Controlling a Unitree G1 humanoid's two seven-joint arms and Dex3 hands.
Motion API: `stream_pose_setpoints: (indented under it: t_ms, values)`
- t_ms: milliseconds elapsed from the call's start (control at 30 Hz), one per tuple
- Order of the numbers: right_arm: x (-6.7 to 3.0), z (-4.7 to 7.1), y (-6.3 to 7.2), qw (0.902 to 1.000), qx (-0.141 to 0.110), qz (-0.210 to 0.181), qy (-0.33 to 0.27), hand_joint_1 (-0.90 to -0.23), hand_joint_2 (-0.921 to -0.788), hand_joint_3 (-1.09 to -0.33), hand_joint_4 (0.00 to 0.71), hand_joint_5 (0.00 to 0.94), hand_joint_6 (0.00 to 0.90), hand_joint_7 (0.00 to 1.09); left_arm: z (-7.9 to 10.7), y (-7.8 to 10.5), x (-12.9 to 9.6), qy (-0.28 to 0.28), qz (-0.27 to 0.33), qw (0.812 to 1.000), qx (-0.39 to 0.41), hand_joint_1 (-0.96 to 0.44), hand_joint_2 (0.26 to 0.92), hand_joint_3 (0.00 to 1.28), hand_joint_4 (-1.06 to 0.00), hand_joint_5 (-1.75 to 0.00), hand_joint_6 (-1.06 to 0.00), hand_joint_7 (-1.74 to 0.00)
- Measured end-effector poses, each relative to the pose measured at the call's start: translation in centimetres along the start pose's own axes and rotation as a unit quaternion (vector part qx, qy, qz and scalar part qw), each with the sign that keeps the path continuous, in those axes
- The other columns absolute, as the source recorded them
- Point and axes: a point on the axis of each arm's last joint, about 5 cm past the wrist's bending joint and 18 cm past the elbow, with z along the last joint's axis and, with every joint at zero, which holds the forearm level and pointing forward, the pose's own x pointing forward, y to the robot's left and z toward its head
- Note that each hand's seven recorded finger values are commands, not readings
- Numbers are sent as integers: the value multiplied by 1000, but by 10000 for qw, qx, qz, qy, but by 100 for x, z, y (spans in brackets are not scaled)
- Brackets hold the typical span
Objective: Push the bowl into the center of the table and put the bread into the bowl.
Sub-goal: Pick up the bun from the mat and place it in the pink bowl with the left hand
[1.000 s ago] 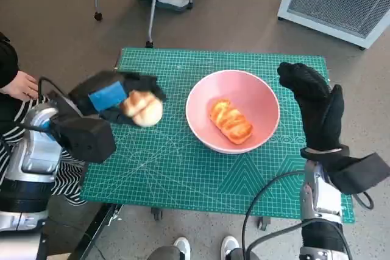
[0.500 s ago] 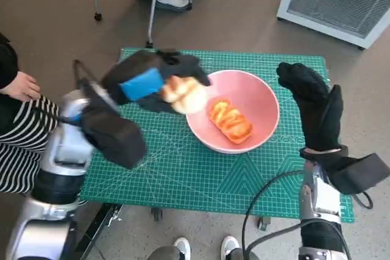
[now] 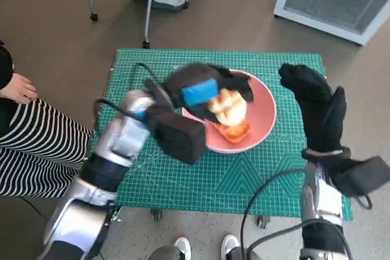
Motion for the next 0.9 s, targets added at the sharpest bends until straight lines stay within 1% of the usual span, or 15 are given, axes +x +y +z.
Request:
stream_pose_setpoints:
  t_ms: [33, 100, 200, 233, 400, 467, 533, 700, 900]
  values:
    - [-7, 3, -1, 10000, -2, -5, -3, -751, -921, -809, 135, 2, 7, 473, -8, -23, 11, 87, -109, 9999, 21, -21, 816, 24, -355, -125, -363, -254]
    - [-20, 7, -6, 10000, -9, -19, -7, -749, -921, -809, 135, 2, 7, 474, -22, -64, 34, 263, -346, 9990, 112, -46, 802, 11, -287, -51, -338, -163]
    - [-34, 15, -10, 10000, -20, -36, -18, -745, -921, -810, 135, 1, 8, 475, -42, -101, 45, 423, -578, 9973, 162, -76, 793, 5, -233, -21, -322, -118]
    - [-38, 17, -12, 10000, -23, -45, -20, -742, -921, -810, 135, 1, 8, 475, -46, -108, 46, 443, -624, 9969, 177, -106, 790, 4, -207, -13, -308, -100]
    - [-64, 25, -18, 9999, -9, -113, -6, -738, -921, -811, 134, 1, 8, 476, -68, -115, 35, 380, -649, 9970, 165, -221, 787, 2, -136, -3, -261, -54]
    - [-73, 28, -19, 9999, -6, -142, -5, -737, -921, -811, 135, 1, 8, 476, -82, -112, 24, 316, -608, 9976, 63, -290, 789, 3, -101, -2, -235, -36]
    - [-77, 31, -17, 9999, 0, -162, -4, -737, -921, -811, 135, 1, 8, 476, -98, -100, 6, 248, -528, 9983, -44, -326, 792, 4, -83, -1, -224, -28]
    - [-66, 51, -10, 9998, 5, -211, -48, -736, -921, -810, 135, 1, 16, 480, -150, -51, -63, 7, -171, 9985, -518, -446, 825, 16, -44, 0, -198, -10]
    - [-44, 83, -1, 9997, 7, -240, -108, -734, -921, -808, 138, 2, 21, 482, -258, 8, -186, -218, 290, 9901, -1359, -508, 857, 21, -17, 0, -180, -1]
